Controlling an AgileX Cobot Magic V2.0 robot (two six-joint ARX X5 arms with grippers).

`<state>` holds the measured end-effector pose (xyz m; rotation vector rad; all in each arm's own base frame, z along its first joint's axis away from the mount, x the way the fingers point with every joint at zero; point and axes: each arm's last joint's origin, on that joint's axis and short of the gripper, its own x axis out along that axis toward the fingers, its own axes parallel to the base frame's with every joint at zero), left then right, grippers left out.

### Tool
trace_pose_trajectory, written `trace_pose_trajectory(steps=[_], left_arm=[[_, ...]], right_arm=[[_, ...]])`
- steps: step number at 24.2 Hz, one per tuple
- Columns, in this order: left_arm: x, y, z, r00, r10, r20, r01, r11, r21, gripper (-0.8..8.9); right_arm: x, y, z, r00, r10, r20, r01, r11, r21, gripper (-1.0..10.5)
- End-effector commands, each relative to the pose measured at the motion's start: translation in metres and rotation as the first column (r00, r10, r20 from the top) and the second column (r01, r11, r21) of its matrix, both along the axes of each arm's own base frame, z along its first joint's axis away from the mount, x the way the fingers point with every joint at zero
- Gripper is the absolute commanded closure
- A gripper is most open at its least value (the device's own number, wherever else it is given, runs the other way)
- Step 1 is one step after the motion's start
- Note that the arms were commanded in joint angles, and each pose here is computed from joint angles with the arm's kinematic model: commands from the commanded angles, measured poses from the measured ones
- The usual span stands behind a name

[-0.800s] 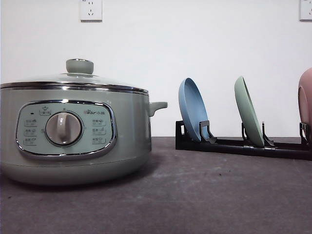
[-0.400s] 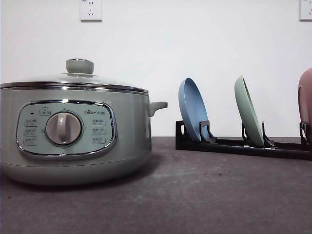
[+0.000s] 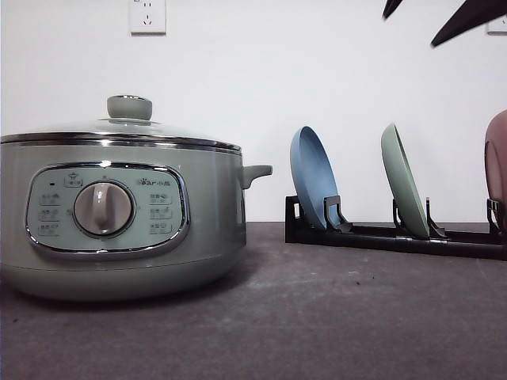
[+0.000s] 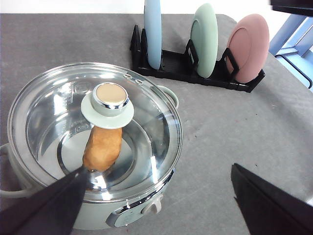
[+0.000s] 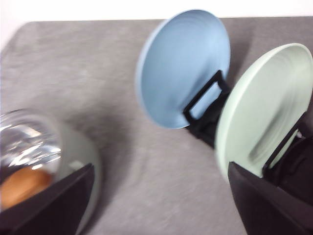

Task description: The right arm pick the green plate and place it on desk, then the left arm uncap open the steamer lid, the right arm pick the potato and place it on the plate, then the right arm cap close the steamer lid

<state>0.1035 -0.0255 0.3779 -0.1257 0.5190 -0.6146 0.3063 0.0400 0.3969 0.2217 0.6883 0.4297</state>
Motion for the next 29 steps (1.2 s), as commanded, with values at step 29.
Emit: trace_pose_trajectory(steps=[29], left_arm=[[-0.001,0.0,0.006,1.0,-0.013,0.027,0.013,1.0,0.003,3.44]], right_arm=[[0.116,0.006,-0.092,0.989,-0.138,-0.048,0.138,0.99,-0.014,8.6]])
